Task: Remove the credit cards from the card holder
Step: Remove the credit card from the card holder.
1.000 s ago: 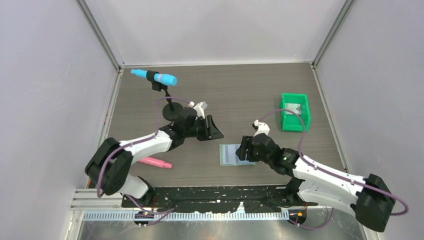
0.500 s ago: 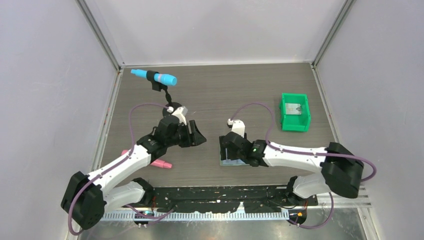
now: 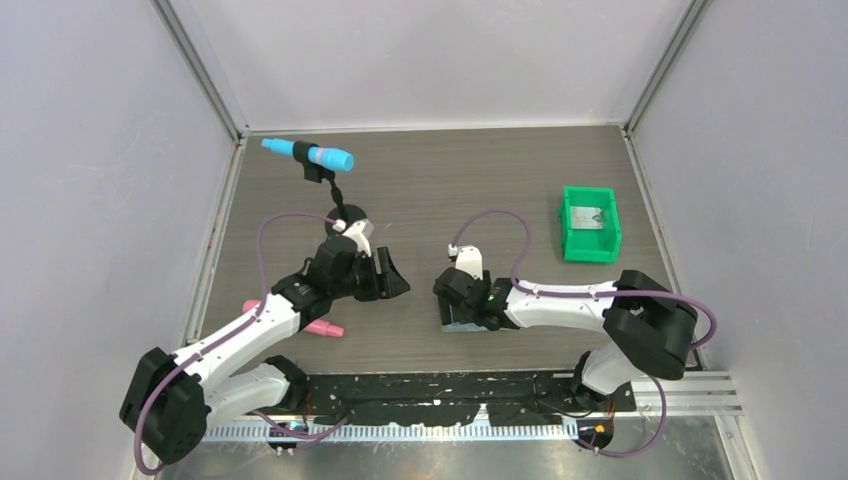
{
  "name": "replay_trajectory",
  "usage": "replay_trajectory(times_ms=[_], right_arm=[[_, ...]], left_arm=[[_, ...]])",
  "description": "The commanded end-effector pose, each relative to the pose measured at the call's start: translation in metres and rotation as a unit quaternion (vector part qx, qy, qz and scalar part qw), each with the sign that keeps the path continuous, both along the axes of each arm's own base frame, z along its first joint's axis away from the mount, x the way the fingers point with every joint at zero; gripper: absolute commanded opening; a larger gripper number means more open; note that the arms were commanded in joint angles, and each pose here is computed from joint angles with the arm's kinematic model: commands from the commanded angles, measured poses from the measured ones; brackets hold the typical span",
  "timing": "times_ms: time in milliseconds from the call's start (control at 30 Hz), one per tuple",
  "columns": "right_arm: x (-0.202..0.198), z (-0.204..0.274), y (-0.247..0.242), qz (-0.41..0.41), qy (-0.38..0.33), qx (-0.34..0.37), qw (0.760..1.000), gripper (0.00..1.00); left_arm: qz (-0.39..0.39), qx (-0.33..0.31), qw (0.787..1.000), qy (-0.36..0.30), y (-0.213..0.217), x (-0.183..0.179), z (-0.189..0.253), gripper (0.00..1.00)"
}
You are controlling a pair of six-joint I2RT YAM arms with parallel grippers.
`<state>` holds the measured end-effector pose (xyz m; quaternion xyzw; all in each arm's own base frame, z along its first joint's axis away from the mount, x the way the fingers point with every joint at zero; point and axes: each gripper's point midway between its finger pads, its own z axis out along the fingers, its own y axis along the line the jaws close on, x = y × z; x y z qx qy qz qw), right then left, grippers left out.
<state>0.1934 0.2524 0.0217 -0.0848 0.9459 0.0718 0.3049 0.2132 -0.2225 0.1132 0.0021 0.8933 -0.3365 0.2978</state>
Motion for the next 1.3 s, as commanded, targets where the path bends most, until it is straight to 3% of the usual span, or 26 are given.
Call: replay_trajectory(times_ms=[0,200,400,900,1267], right_arm=[[0.006,0.005,0.011,-0.007,-0.011,0.014,1.000,0.72],[0.004,0.006,0.019,0.001,-0.010,0.045,0.999,0.60],[0.002,0.013,0.022,0.003,-0.019,0.084,0.996,0.54],[0.005,0.041,0.039,0.029,-0.032,0.272,0.961,0.53],[0.000,0.049,0.033,0.047,-0.031,0.354,0.934,0.53]], left_arm=[[-0.013,-0.013,1.000,-0.009,-0.004,-0.001,0.006,0.63],[-0.012,-0.014,1.000,-0.006,-0.003,-0.002,0.003,0.62],[-0.012,-0.012,1.000,-0.002,-0.003,-0.002,0.000,0.62],[-0.094,-0.076,0.993,0.017,-0.045,-0.001,-0.003,0.54],[-0.122,-0.106,0.986,0.043,-0.074,0.007,-0.016,0.41]])
